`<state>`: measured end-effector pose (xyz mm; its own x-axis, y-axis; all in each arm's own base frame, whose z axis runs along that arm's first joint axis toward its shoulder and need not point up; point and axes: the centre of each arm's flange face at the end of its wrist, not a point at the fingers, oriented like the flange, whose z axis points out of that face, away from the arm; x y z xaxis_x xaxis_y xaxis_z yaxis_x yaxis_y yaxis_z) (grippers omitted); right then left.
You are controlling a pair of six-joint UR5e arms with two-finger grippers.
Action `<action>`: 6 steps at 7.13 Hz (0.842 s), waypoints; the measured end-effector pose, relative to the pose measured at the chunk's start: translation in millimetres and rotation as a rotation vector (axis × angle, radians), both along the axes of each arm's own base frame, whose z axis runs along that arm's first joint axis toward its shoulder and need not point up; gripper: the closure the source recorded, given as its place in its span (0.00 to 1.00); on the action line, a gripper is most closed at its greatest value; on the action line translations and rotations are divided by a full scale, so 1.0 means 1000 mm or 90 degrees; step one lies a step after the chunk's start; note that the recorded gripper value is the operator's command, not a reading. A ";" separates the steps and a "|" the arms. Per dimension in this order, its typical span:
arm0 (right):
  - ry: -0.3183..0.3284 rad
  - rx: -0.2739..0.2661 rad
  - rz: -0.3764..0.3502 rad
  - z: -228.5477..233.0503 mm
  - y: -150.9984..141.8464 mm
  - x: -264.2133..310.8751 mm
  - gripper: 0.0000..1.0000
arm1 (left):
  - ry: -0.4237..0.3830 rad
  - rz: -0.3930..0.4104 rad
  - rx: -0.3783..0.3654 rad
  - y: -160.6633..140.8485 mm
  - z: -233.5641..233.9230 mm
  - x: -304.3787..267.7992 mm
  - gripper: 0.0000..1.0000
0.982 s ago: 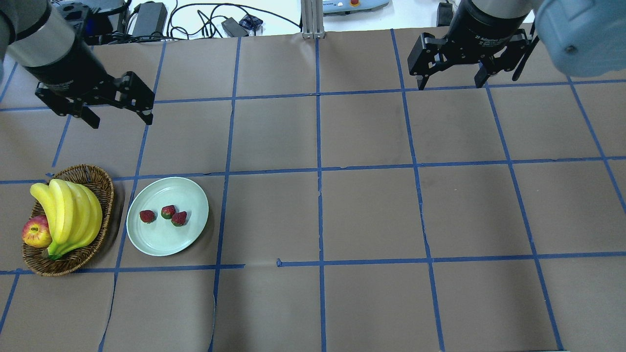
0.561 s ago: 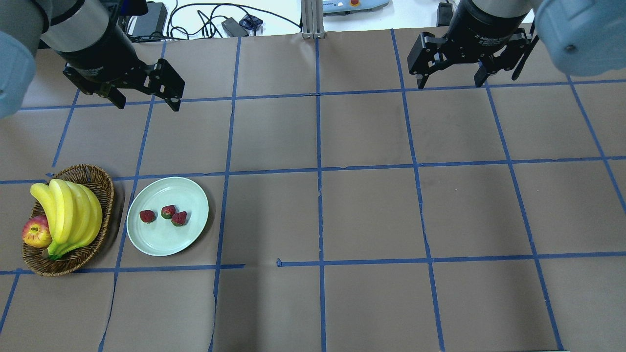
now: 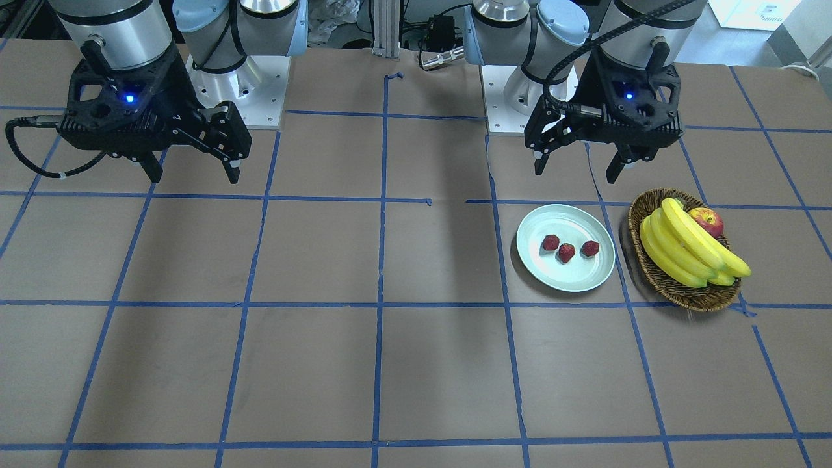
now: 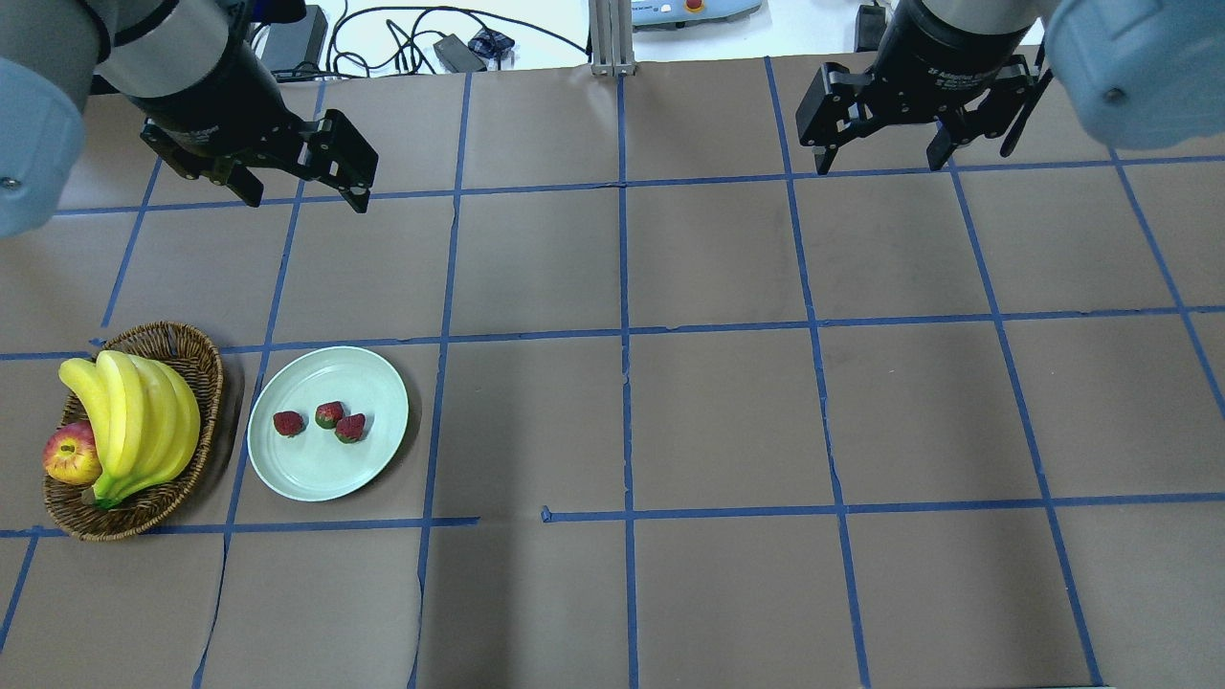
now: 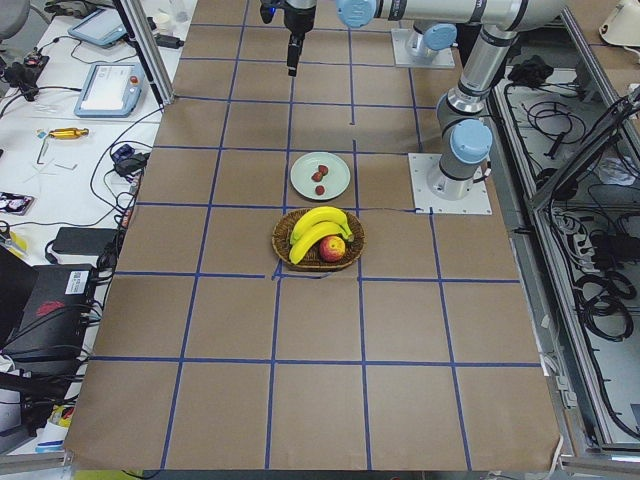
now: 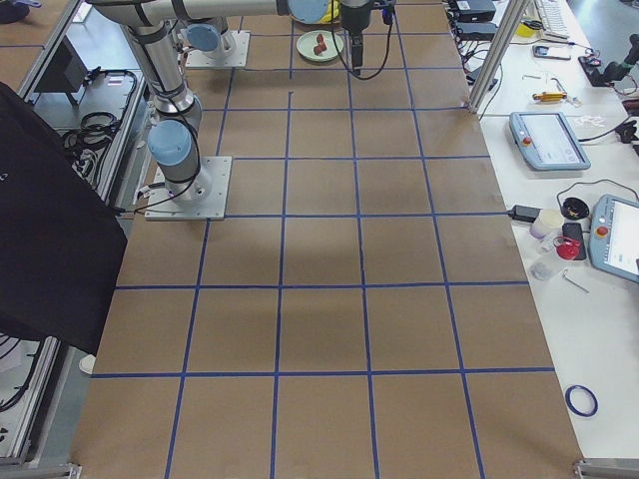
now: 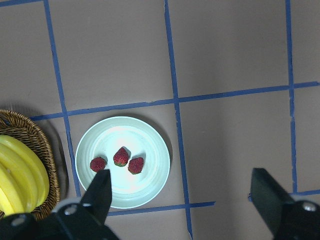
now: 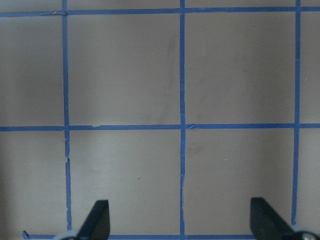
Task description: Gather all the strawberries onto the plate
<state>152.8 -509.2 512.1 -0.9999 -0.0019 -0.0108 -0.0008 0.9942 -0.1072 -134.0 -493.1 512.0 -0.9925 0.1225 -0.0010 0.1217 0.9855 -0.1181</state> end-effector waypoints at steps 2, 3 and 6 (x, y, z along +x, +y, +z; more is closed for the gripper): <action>0.001 0.001 0.000 0.000 0.000 0.000 0.00 | 0.002 -0.012 0.000 0.004 0.001 -0.010 0.00; 0.001 0.001 0.000 0.000 0.000 0.000 0.00 | 0.001 -0.009 -0.001 0.005 0.001 -0.011 0.00; 0.000 0.001 0.000 0.000 0.000 0.000 0.00 | 0.002 -0.006 -0.006 0.005 0.004 -0.012 0.00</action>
<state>153.2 -509.0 512.0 -0.9999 -0.0027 -0.0112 -0.0015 0.9944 -0.1060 -145.6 -487.9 515.8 -0.9913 0.1318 0.0016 0.1305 0.9832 -0.1280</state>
